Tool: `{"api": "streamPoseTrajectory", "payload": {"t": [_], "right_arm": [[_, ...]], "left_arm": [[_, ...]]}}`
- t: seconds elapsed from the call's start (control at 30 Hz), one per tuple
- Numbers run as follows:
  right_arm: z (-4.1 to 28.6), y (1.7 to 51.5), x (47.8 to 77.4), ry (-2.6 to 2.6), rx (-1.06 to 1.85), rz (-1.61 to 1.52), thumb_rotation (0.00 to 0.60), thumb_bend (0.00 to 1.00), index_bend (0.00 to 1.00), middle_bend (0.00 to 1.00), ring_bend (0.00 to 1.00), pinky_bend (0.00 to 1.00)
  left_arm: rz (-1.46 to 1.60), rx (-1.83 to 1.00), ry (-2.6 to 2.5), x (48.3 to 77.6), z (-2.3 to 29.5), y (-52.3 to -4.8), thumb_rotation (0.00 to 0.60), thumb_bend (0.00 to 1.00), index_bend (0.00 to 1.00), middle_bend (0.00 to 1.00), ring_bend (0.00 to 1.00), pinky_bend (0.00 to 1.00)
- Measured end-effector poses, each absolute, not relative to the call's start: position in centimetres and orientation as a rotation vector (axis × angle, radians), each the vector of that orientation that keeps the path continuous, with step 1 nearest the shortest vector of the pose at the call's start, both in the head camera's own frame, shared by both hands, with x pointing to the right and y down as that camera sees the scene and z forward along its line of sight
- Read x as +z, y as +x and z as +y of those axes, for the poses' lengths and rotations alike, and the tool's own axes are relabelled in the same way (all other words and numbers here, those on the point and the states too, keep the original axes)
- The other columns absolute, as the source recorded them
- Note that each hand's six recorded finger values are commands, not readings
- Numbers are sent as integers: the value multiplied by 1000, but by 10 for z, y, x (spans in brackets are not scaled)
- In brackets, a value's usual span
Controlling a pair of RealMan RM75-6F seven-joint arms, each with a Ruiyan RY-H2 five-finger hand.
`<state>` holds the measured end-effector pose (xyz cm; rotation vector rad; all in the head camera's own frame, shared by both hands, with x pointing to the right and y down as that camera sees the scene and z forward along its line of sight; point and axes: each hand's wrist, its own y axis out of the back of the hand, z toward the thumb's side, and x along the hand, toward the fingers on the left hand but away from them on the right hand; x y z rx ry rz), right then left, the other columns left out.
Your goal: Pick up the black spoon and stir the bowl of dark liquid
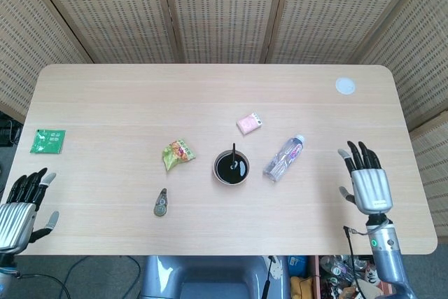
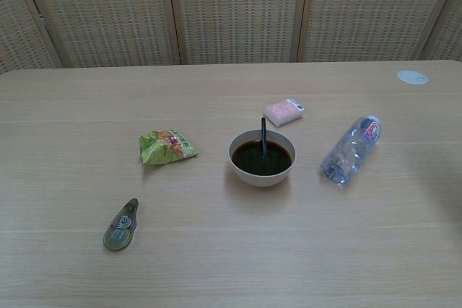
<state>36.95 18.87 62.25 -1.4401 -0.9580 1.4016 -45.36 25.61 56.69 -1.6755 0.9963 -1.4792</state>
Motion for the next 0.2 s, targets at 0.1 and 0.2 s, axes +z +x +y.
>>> {"api": "streamPoseTrajectory", "payload": {"t": [0.1, 0.2], "right_arm": [[205, 377, 616, -1430, 1425, -971, 600, 241, 209, 176, 63, 202], [218, 384, 609, -1419, 1455, -965, 600, 240, 209, 177, 63, 202]], "left_arm": [[995, -1482, -1680, 566, 261, -453, 600, 406, 0, 0, 0, 0], [984, -1481, -1679, 565, 263, -451, 600, 407, 0, 0, 0, 0]]}}
